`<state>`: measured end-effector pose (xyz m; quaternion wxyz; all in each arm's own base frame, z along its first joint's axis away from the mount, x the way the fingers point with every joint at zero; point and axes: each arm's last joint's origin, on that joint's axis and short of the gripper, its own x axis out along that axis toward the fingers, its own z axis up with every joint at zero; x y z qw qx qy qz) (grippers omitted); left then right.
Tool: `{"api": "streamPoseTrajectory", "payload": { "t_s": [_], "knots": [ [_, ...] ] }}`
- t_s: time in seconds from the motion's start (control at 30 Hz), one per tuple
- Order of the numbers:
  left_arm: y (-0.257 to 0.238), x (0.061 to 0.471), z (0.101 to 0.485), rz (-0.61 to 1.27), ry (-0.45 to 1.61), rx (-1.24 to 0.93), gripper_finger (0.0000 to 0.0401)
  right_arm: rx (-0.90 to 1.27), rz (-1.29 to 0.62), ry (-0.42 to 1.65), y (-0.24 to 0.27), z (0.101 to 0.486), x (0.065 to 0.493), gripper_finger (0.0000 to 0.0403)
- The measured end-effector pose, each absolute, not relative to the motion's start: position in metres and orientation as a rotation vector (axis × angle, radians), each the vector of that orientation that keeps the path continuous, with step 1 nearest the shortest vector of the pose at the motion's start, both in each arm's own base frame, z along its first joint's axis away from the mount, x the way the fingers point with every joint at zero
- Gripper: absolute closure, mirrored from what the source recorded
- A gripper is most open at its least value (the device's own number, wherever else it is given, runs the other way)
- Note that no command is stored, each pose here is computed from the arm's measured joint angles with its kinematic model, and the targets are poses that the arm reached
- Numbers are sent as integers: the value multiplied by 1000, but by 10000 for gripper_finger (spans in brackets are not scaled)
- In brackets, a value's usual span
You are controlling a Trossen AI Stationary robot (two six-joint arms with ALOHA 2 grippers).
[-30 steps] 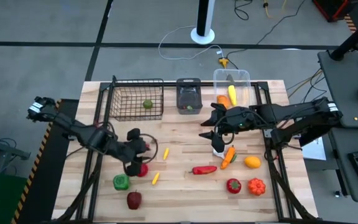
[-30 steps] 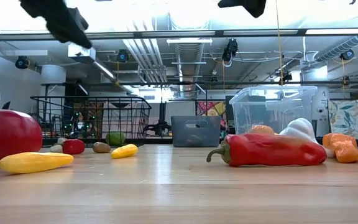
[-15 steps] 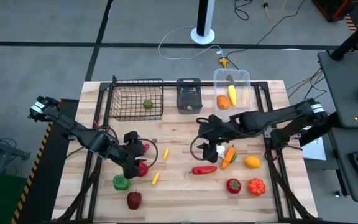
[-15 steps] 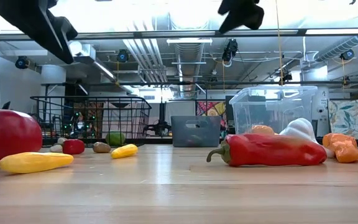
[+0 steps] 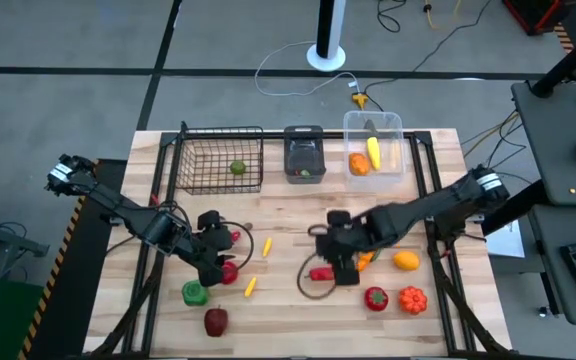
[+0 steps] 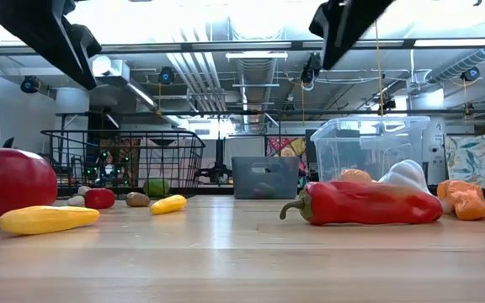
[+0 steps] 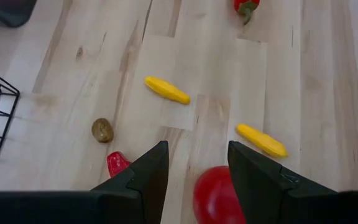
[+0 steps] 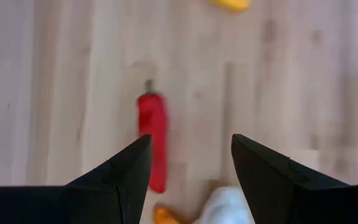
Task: Sort produce into baskets
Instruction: Put the large red chili pepper into the white bin
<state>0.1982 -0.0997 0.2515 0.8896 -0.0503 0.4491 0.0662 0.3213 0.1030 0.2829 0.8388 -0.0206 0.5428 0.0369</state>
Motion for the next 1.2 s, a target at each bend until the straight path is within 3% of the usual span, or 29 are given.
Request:
{"api": "streamPoseTrajectory", "payload": {
  "t_s": [0.2, 0.5, 0.67, 0.9, 1.2],
  "knots": [
    [-99, 198, 252, 152, 925, -96, 252, 17, 41, 1237, 128, 253, 329, 183],
    [-99, 198, 251, 160, 926, -94, 252, 13, -23, 1387, 140, 201, 344, 109],
    [-98, 198, 252, 170, 919, -89, 252, -22, -64, 1445, 138, 174, 352, 91],
    [-97, 198, 252, 201, 896, -73, 252, -58, -62, 1501, 136, 151, 357, 110],
    [-99, 201, 254, 198, 866, -85, 252, -48, -45, 1464, 138, 152, 360, 178]
  ]
}}
